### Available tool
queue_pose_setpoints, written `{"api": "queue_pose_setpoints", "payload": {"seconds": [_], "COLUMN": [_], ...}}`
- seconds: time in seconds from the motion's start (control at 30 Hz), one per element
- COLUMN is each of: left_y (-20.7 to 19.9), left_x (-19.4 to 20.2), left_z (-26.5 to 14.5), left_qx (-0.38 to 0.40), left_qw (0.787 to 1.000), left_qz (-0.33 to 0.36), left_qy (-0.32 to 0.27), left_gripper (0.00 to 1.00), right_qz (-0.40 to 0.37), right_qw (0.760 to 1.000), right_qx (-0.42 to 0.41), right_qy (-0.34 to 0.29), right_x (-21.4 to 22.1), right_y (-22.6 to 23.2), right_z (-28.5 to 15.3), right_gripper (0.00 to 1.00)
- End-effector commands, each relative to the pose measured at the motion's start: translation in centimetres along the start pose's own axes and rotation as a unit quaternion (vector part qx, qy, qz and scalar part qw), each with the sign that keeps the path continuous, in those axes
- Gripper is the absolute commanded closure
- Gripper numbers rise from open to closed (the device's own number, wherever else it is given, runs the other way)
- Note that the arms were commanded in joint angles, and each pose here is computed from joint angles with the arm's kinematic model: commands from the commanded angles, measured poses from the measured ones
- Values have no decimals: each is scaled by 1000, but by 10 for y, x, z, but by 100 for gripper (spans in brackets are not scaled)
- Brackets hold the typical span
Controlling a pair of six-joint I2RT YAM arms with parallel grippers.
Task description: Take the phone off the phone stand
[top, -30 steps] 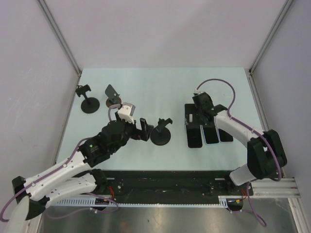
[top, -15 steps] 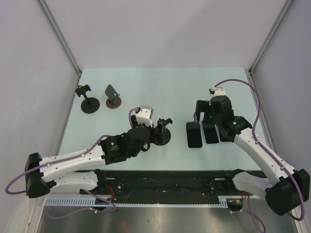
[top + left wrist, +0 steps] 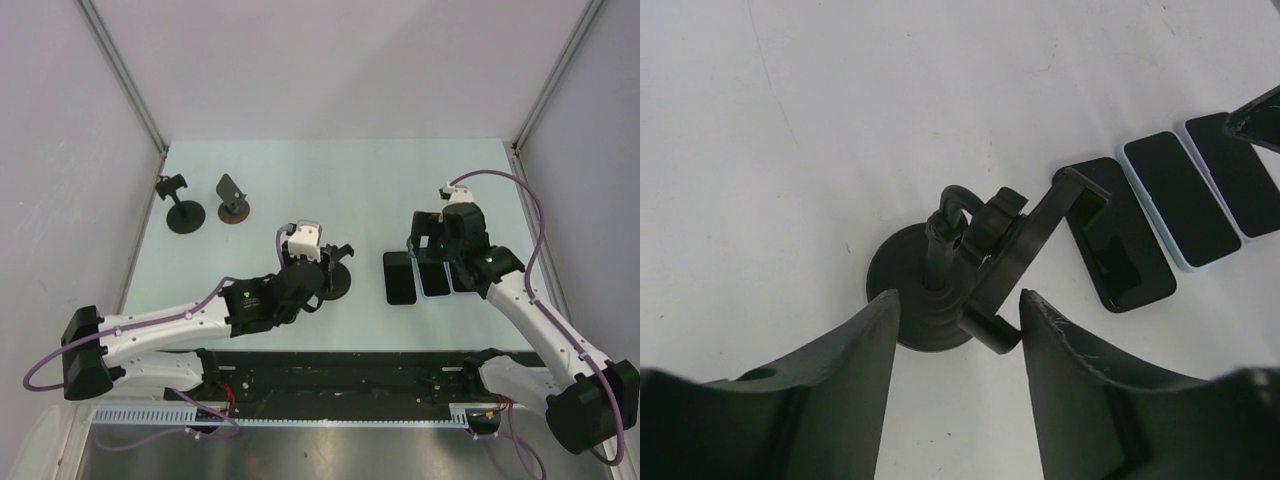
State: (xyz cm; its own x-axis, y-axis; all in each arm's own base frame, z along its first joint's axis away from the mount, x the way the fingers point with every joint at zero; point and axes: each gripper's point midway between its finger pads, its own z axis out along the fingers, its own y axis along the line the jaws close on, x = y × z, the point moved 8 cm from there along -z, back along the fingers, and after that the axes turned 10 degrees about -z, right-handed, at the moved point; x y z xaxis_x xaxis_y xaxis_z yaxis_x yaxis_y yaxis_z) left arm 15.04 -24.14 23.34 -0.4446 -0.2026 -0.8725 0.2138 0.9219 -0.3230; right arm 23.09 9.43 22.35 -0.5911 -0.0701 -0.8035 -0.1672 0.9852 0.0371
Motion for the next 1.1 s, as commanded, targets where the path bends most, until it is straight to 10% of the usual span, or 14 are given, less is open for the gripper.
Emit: {"api": "queue_pose_setpoints", "payload": {"seconds": [0.0, 1.07], "left_y": [-3, 23], "left_x": [-16, -10], "left_z": [-3, -8], "left_qx": [-13, -48], "left_qw": [999, 998], "left_qz": [-12, 26], "left_qy": [-35, -19], "left_gripper": [46, 66], "right_qz": [0, 3], "right_qw": [1000, 1000], "right_qx": [-8, -24], "right_qy": [-23, -18], "right_x": [-5, -3], "right_y": [-1, -2], "right_z": [-3, 3], "right_gripper": [6, 7]}}
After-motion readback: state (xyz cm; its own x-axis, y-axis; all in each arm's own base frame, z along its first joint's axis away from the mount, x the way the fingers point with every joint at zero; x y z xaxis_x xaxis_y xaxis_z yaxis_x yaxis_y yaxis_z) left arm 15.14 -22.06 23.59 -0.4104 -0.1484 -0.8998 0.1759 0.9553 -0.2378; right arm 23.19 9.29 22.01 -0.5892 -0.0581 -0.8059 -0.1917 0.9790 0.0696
